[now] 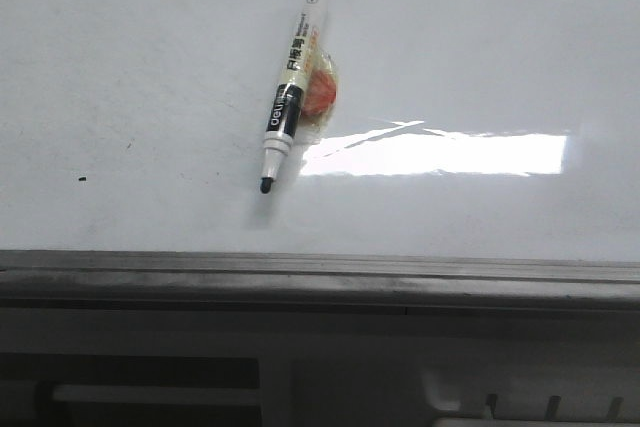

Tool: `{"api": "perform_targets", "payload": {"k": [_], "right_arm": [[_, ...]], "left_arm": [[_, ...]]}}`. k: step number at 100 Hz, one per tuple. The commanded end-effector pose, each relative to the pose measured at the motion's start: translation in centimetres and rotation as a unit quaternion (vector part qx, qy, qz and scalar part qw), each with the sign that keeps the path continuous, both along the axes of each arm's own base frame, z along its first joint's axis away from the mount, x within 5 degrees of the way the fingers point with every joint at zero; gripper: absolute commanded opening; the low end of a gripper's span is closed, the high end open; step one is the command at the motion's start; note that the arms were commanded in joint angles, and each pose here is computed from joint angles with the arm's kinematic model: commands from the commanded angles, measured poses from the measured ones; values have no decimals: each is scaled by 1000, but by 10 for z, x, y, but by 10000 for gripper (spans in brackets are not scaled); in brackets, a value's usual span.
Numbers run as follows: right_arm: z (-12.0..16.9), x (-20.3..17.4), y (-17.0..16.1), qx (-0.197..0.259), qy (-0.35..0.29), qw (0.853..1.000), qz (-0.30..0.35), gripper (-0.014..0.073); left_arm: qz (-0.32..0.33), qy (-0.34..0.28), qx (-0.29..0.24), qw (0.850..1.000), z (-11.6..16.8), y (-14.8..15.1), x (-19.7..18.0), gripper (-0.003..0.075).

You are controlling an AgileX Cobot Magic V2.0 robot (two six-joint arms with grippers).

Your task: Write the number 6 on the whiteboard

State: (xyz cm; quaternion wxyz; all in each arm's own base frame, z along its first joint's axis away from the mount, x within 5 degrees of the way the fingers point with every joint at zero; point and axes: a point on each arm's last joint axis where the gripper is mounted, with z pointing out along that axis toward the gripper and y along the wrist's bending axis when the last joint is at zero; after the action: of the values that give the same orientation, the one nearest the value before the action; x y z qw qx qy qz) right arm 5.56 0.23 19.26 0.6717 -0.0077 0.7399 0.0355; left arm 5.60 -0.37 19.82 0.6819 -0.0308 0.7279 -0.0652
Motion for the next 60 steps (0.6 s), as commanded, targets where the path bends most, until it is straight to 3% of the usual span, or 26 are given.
{"api": "perform_targets", "payload": {"k": [1, 10, 15, 19, 26, 28, 37, 42, 49, 50, 60], "right_arm": [[13, -1, 3, 25, -110, 994, 18, -54], [24, -3, 5, 32, -170, 985, 28, -54], [26, -3, 5, 36, -177, 983, 29, -54], [26, -3, 4, 69, -174, 982, 28, -54], [25, -3, 3, 130, -163, 978, 23, -53], [25, -3, 2, 149, -161, 975, 21, -53], [30, -4, 0, 206, -165, 965, 17, -53], [41, -6, 0, 220, -175, 960, 19, -53], [58, -10, 0, 218, -179, 959, 25, -53], [59, -10, 0, 218, -177, 959, 25, -53], [78, -14, 2, 191, -130, 973, 28, -53]], "left_arm": [[6, -47, -64, 997, -3, 1, 0, -19], [14, -74, -224, 972, 3, 4, -1, -19], [20, -81, -318, 944, 6, 6, -1, -19], [25, -79, -408, 909, 6, 8, -1, -19], [31, -77, -483, 871, 5, 9, -1, -19], [32, -78, -486, 870, 5, 9, -1, -19], [22, -73, -479, 875, 8, 8, -1, -19], [5, -70, -460, 885, 14, 4, -3, -19], [-22, -68, -408, 910, 29, -1, -5, -19], [-27, -69, -386, 920, 32, -2, -6, -19], [-52, -51, -268, 961, 62, -8, -9, -19]]}}
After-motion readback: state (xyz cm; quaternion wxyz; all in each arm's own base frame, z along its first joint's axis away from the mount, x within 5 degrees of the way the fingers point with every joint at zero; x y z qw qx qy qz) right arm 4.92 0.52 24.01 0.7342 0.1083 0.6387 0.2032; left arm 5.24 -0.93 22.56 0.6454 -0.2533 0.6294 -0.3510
